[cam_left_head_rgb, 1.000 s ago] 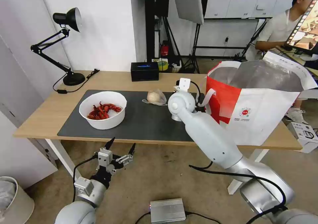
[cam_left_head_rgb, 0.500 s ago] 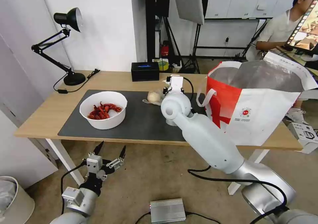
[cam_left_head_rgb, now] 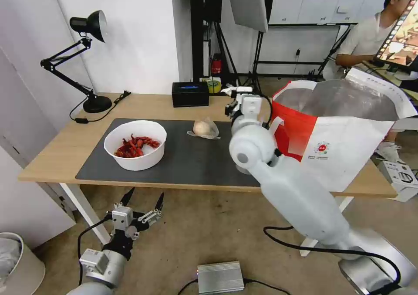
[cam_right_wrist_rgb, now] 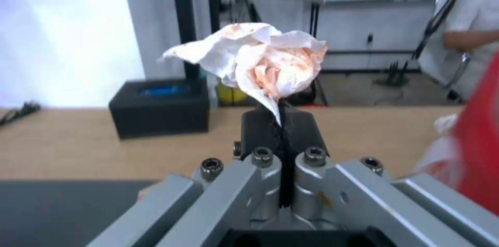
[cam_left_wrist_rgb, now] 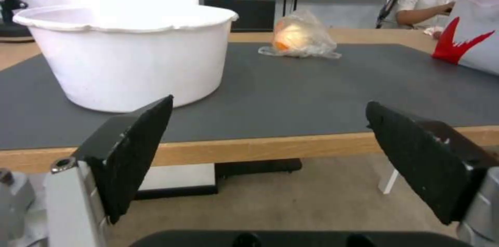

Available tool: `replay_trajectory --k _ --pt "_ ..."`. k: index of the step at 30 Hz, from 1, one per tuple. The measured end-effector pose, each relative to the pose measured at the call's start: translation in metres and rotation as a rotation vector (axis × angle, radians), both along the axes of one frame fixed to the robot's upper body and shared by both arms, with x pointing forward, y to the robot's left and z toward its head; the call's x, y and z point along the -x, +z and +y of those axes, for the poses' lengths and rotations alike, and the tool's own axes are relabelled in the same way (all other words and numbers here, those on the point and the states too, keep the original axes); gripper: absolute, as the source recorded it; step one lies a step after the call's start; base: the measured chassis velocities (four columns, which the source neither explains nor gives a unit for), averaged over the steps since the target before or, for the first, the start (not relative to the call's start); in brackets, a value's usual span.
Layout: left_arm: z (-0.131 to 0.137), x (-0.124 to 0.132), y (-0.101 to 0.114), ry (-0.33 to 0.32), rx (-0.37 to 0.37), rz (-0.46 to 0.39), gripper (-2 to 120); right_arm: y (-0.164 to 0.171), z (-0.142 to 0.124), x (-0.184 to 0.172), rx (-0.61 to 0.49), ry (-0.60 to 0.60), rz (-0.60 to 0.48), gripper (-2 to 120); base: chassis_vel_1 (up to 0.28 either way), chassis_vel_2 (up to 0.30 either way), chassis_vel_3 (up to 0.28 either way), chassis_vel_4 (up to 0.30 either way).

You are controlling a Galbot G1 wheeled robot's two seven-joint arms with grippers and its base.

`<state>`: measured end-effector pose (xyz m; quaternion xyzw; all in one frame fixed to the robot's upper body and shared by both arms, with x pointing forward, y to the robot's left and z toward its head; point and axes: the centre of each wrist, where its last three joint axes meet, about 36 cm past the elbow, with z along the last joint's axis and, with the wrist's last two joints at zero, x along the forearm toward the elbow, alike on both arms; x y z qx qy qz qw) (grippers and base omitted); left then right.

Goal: Pick up the trash from the table and place it into the takeout bag.

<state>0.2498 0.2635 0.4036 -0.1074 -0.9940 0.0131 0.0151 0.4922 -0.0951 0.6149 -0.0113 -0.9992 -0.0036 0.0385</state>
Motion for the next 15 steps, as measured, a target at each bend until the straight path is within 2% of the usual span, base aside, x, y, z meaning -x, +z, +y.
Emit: replay_trajectory --k 2,6,9,12,15 --pt "0.0 0.001 0.0 0.001 -0.001 0.0 100 0.008 -0.013 0.005 -0.001 -0.007 -0.035 0 0.0 0.0 0.0 0.0" --pt "-0.001 0.001 0.0 0.001 -0.001 0.0 100 0.015 -0.024 0.008 -0.002 -0.015 -0.061 0 0.0 0.0 0.0 0.0" --pt "-0.004 0.002 -0.001 -0.001 -0.002 0.001 100 0.029 -0.045 0.015 0.001 -0.033 -0.114 0 0.0 0.0 0.0 0.0" --pt "-0.005 0.003 -0.001 -0.002 -0.002 0.001 100 0.033 -0.051 0.017 0.003 -0.042 -0.129 0 0.0 0.0 0.0 0.0" --pt "-0.007 0.004 -0.002 -0.004 -0.002 0.003 100 0.041 -0.073 0.021 0.02 -0.082 -0.161 0 0.0 0.0 0.0 0.0"
